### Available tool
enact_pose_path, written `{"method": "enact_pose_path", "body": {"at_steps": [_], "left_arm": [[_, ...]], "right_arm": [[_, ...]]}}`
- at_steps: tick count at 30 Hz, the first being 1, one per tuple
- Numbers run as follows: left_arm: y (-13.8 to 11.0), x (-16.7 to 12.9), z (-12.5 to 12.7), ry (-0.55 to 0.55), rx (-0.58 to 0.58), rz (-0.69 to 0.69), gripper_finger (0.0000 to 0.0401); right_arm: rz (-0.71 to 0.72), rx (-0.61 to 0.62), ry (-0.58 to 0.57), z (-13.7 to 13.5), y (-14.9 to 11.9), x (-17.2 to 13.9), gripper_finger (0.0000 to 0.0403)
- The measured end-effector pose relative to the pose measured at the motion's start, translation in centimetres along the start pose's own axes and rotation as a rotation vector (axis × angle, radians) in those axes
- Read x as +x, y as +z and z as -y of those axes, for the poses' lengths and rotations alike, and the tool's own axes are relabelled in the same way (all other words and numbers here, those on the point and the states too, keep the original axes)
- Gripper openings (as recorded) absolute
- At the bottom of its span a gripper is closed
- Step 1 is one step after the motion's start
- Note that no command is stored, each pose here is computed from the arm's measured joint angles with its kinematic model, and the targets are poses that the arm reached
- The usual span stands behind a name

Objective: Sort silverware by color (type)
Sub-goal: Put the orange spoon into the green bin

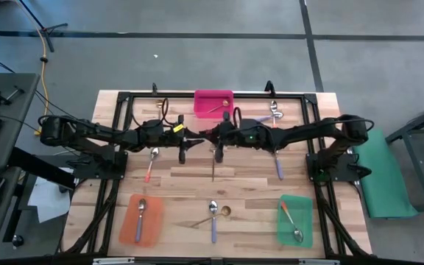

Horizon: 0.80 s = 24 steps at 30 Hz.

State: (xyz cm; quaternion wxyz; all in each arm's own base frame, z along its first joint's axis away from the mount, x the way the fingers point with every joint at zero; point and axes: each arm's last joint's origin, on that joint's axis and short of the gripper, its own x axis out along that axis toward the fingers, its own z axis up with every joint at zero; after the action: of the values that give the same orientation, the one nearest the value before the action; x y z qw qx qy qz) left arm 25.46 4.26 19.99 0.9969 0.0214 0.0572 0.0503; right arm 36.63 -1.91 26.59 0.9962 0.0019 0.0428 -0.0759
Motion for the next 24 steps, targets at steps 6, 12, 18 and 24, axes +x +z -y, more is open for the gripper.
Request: {"method": "enact_pose_path", "body": {"at_steps": [6,12,18,24], "left_arm": [[-0.1,0.0,0.0,0.004,0.036,-0.008,0.0100],[-0.1,0.0,-0.1,0.008,0.059,-0.010,0.0112],[-0.1,0.0,-0.2,0.010,0.076,-0.011,0.0099],[-0.6,-0.2,0.0,-0.005,0.073,-0.027,0.0075]], "right_arm": [[-0.149,0.037,-0.080,-0.6,1.8,-3.4,0.0000],[-0.222,0.077,-0.115,-2.9,3.9,-7.9,0.0000],[-0.316,0.117,-0.156,-4.2,3.4,-9.6,0.0000],[-0.487,0.104,-0.218,-3.8,-0.2,-7.3,0.0006]]}}
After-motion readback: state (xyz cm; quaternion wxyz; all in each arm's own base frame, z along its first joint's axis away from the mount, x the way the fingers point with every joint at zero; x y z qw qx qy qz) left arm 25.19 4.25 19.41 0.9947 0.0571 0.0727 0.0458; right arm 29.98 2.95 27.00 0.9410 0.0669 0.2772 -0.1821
